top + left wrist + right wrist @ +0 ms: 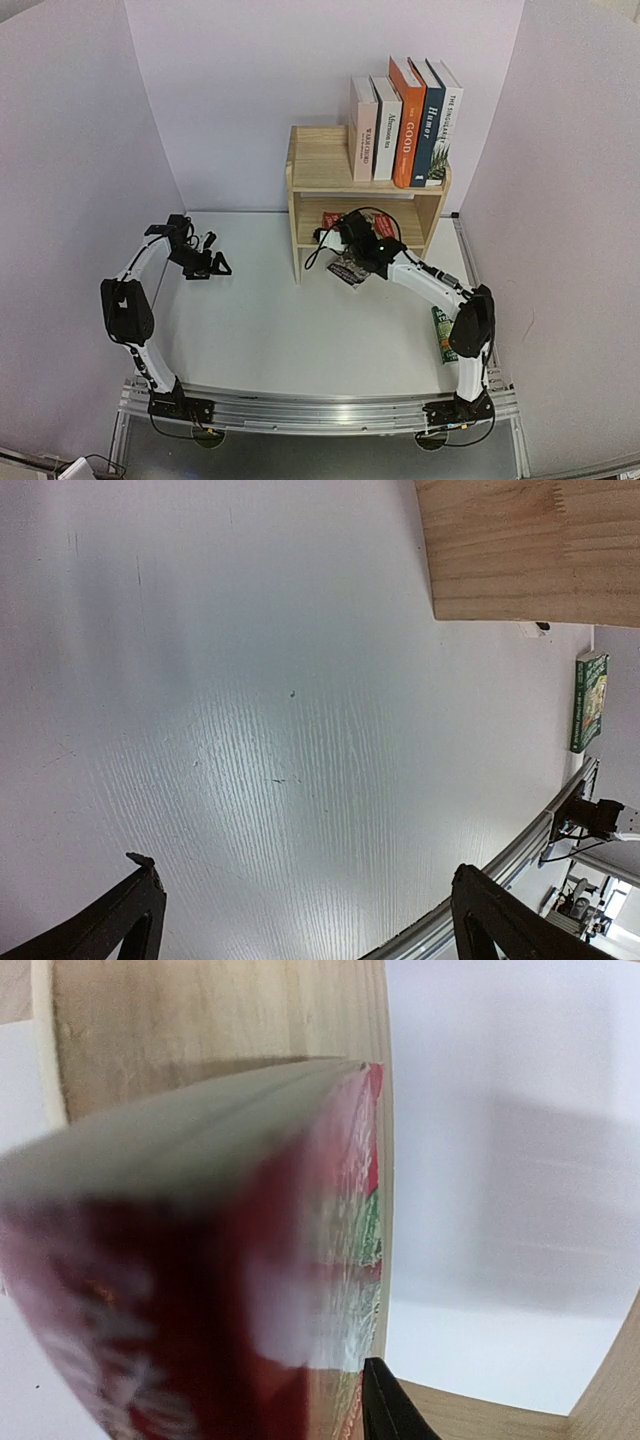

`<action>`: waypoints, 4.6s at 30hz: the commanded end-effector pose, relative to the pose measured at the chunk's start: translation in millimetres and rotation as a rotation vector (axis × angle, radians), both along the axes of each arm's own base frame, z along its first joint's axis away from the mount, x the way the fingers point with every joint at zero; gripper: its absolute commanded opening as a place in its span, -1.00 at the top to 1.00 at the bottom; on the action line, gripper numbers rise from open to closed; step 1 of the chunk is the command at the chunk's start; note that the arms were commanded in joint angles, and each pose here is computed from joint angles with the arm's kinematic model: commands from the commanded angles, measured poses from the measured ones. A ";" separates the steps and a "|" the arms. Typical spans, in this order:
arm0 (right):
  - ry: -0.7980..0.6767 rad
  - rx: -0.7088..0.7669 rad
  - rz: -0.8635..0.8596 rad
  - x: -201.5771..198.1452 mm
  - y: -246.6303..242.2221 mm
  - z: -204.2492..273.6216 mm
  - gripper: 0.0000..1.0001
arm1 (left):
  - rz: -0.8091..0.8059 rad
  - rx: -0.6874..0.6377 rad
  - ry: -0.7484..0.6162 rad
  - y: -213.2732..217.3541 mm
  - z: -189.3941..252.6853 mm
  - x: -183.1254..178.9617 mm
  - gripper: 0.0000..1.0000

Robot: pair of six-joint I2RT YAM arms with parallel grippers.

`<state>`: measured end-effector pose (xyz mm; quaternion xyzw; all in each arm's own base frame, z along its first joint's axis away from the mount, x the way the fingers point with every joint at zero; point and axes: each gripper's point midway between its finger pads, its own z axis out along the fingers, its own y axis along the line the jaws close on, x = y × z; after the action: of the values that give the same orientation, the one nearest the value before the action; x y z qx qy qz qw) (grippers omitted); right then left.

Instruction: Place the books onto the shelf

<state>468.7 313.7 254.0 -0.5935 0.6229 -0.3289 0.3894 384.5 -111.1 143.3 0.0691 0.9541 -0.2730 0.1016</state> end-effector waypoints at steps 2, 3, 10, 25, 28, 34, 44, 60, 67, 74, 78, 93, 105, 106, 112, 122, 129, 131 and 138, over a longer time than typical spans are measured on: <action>0.061 0.030 0.018 -2.6 4.6 -2.8 0.04 | -0.012 -0.010 -0.013 -1.8 3.6 2.9 -0.98; 0.071 0.030 0.020 -3.4 4.2 -3.5 -0.15 | -0.013 -0.010 -0.012 -2.0 3.0 2.7 -0.98; 0.182 0.047 0.067 -21.4 5.8 -5.6 -0.54 | -0.016 -0.016 -0.008 -2.5 2.6 1.7 -0.98; 0.310 0.122 0.057 -51.5 -5.9 -0.5 -0.48 | -0.017 -0.014 -0.011 -2.9 3.1 0.2 -0.98; 0.311 0.127 0.045 -53.7 -9.8 0.5 -0.39 | -0.016 -0.013 -0.011 -2.7 2.8 0.4 -0.98; 0.309 0.163 0.030 -49.3 -13.2 6.7 -0.08 | -0.015 -0.015 -0.008 -2.8 2.2 0.4 -0.97; 0.316 0.165 0.010 -33.2 -15.3 -1.2 0.13 | -0.014 -0.010 -0.010 -2.1 2.2 -0.5 -0.97; 0.298 0.126 0.001 -15.0 -14.6 -8.7 0.35 | -0.012 -0.004 -0.006 -1.1 -0.9 -0.9 -0.97; 0.287 0.091 -0.006 -10.4 -20.2 -10.0 0.38 | -0.012 -0.004 -0.003 -1.3 -1.6 -0.8 -0.96; 0.280 0.093 -0.010 -8.2 -20.6 -8.9 0.39 | -0.011 -0.003 -0.004 -0.9 -1.1 -0.9 -0.96; 0.271 0.090 -0.014 -4.9 -21.2 -8.0 0.41 | -0.009 -0.001 -0.005 -0.9 -0.9 -0.2 -0.96; 0.259 0.094 -0.015 -1.0 -21.9 -5.3 0.38 | -0.008 0.003 -0.011 0.0 1.3 -0.5 -0.96; 0.261 0.332 -0.022 -41.2 14.0 29.8 -0.29 | -0.018 -0.002 -0.024 -1.0 5.8 -2.4 -0.97; 0.262 0.373 -0.035 -48.3 19.9 33.3 -0.29 | -0.021 -0.007 -0.026 -1.8 6.6 -2.8 -0.97; 0.321 0.753 -0.288 -88.4 35.7 21.9 -0.48 | -0.041 -0.035 -0.050 -6.1 15.0 -6.4 -0.97; 0.350 1.351 -0.789 -115.2 -2.3 -55.9 -0.67 | -0.080 -0.084 -0.088 -13.3 24.9 -15.2 -0.98; 0.394 1.646 -1.235 -105.4 -47.3 -139.4 -0.72 | -0.090 -0.073 -0.112 -11.7 29.1 -21.8 -0.98; 0.385 1.734 -1.260 -92.9 -51.9 -142.8 -0.74 | -0.092 -0.070 -0.122 -11.3 30.6 -23.9 -0.98; 0.262 1.902 -1.466 -64.3 -75.4 -182.2 -0.44 | -0.097 -0.064 -0.159 -10.3 37.6 -27.2 -0.98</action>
<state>385.8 235.6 90.8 0.2878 0.8883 0.1359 0.3312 356.4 -120.3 159.6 0.1099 0.9385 -0.3039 0.1218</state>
